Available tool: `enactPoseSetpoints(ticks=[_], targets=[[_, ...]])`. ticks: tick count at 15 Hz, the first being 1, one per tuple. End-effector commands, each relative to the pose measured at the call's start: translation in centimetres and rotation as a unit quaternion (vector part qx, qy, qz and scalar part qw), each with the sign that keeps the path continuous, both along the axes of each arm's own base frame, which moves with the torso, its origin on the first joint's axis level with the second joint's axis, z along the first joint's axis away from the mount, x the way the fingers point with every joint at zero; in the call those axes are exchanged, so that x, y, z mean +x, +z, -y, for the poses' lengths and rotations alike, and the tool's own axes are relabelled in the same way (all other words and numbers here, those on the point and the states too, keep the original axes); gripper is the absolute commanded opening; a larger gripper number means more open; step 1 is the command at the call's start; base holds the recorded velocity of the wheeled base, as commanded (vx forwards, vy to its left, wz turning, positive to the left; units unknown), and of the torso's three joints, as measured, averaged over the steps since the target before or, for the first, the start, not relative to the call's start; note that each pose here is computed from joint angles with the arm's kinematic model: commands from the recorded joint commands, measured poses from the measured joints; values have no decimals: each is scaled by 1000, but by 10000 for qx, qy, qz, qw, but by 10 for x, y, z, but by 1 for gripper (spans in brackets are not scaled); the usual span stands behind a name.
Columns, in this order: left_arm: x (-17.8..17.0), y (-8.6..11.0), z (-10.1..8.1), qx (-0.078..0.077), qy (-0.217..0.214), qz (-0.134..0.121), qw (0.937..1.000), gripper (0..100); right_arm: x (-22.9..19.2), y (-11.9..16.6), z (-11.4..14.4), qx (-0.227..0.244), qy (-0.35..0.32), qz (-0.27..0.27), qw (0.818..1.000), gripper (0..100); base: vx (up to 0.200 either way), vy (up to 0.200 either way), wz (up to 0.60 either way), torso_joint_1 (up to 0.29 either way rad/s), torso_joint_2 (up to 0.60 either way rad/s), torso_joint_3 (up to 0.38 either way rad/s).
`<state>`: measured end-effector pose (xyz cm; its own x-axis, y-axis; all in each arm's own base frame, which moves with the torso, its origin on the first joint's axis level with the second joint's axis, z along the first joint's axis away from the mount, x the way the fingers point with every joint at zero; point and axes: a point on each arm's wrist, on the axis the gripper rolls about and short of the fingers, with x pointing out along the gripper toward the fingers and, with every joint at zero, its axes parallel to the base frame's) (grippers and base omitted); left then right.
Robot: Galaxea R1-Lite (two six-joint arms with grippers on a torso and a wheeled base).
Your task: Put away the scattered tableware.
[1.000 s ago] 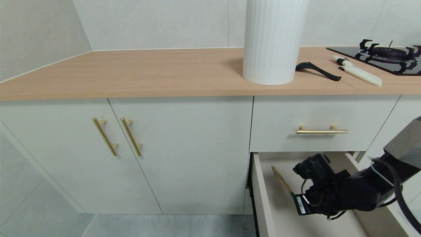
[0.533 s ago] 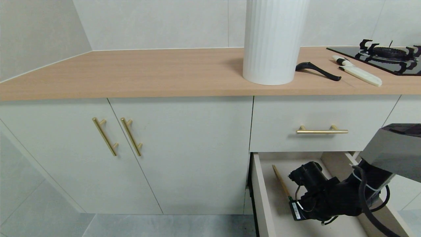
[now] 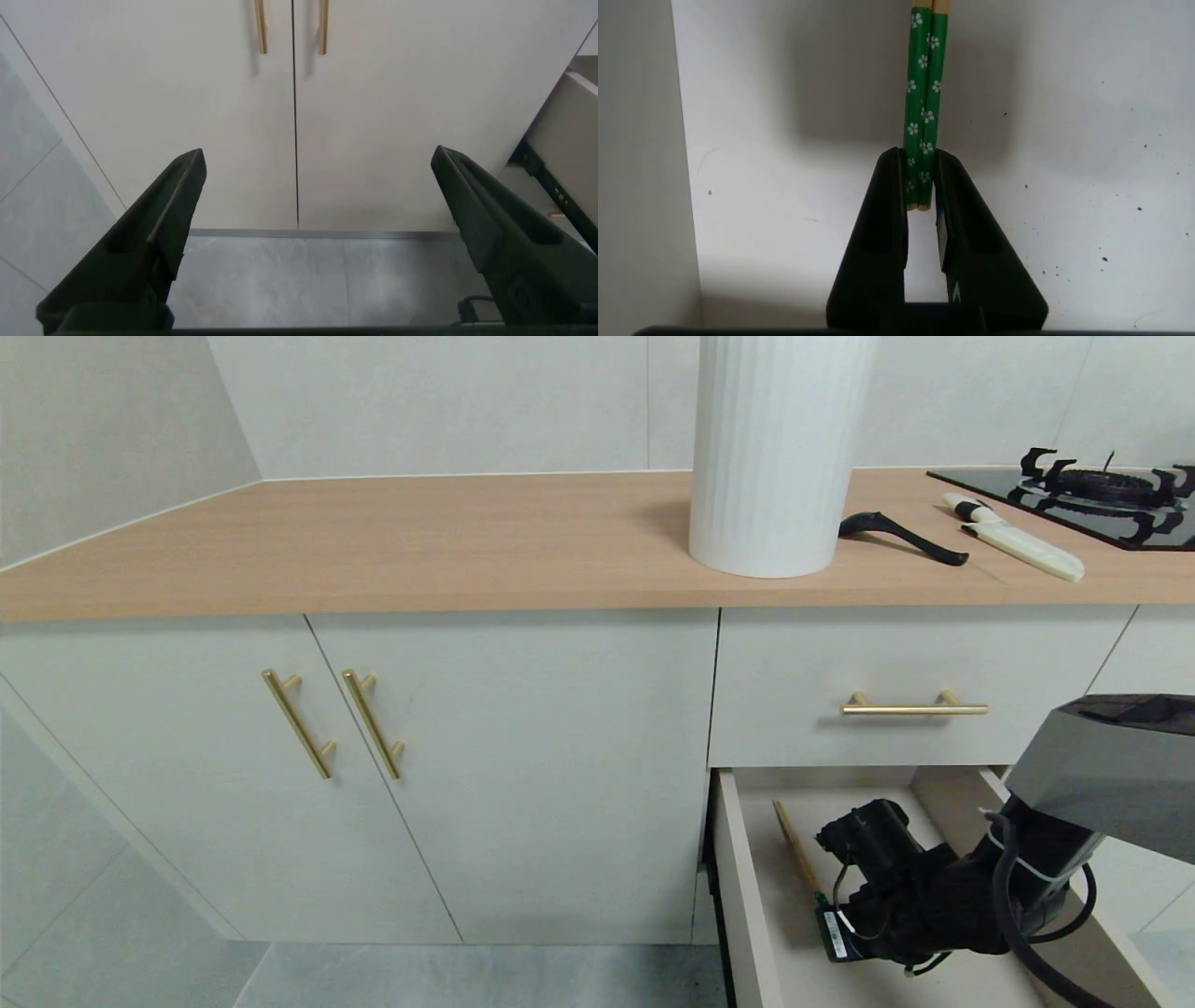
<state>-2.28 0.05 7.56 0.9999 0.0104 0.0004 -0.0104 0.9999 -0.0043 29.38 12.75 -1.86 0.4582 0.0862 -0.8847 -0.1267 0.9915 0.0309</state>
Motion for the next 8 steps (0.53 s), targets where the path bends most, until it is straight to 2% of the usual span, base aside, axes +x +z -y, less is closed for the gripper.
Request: enactPoseSetpoints(ticks=[1, 8], targets=[[0, 0, 0, -2, 2, -10, 10000, 100, 0, 0, 0, -11, 5, -3, 10000, 100, 0, 0, 0, 0, 0, 0], [0, 0, 0, -2, 2, -10, 10000, 100, -1, 2, 0, -11, -2, 30, 10000, 100, 0, 0, 0, 0, 0, 0]])
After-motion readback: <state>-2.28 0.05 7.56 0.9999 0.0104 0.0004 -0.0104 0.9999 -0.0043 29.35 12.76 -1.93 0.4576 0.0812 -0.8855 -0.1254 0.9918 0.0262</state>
